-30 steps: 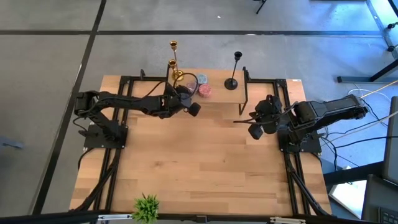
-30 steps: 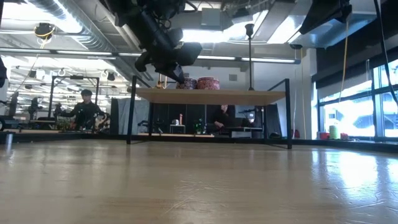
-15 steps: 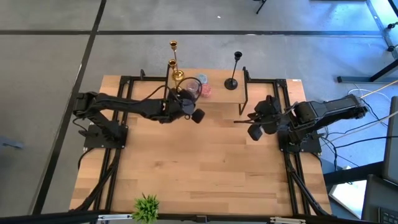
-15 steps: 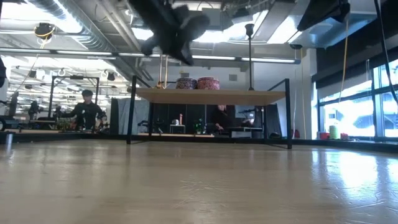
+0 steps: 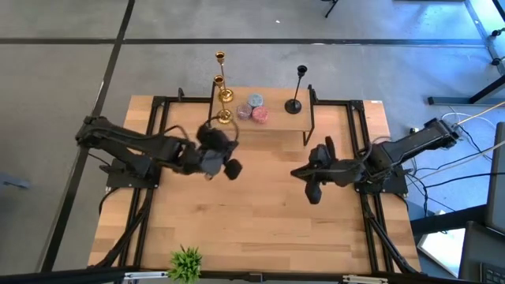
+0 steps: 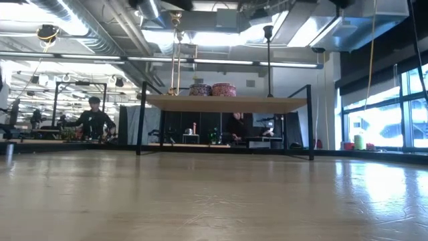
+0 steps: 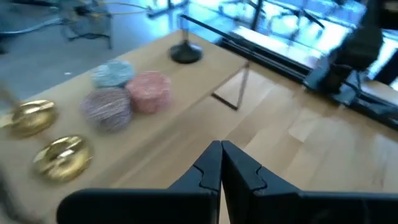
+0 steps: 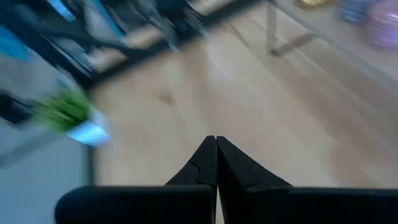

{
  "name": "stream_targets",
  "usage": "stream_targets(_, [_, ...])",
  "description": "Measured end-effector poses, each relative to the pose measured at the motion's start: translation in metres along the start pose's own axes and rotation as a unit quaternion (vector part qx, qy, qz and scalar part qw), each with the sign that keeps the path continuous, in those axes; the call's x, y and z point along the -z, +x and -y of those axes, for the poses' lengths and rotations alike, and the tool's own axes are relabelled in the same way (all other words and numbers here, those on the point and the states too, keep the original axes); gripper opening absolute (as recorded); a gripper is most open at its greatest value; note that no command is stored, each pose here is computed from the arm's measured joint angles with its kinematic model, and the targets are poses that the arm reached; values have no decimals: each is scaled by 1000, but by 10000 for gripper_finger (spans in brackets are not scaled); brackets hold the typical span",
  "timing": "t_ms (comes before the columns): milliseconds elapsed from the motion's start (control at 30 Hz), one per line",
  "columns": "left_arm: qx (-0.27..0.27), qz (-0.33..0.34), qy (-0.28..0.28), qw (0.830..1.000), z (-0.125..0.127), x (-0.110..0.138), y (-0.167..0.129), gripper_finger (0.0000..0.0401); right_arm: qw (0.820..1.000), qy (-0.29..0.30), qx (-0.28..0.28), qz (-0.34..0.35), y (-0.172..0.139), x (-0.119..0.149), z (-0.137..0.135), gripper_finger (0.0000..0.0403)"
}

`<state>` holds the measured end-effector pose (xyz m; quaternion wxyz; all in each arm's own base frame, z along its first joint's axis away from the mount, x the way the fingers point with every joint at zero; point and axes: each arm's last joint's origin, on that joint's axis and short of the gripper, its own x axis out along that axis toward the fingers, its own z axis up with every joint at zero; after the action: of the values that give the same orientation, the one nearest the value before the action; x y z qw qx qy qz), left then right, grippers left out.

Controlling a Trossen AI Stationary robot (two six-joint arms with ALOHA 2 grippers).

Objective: Pick & Place candle stick holders
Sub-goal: Return to Home Position

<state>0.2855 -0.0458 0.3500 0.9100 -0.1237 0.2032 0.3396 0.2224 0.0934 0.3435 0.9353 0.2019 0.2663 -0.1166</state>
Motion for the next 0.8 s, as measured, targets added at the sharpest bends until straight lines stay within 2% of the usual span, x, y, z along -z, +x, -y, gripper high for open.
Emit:
stream_targets(100, [-13, 25, -27, 999, 1, 12, -28, 2, 997, 32, -51, 39, -4, -5, -14, 0])
stream_targets(233, [-8, 66, -82, 994, 4, 34, -55, 2, 995, 27, -68, 68, -15, -2, -23, 0])
stream_targets(400, [7, 100, -202, 974, 9, 60, -69, 2, 995, 13, -74, 62, -20, 8, -26, 0])
stream_targets(600, [23, 120, -247, 961, 28, 69, -66, 2, 995, 8, -97, 31, -18, 29, -8, 0])
stream_targets(800, [27, 142, -292, 945, 49, 64, -42, 2, 986, 25, -165, 10, -25, 54, 24, 0])
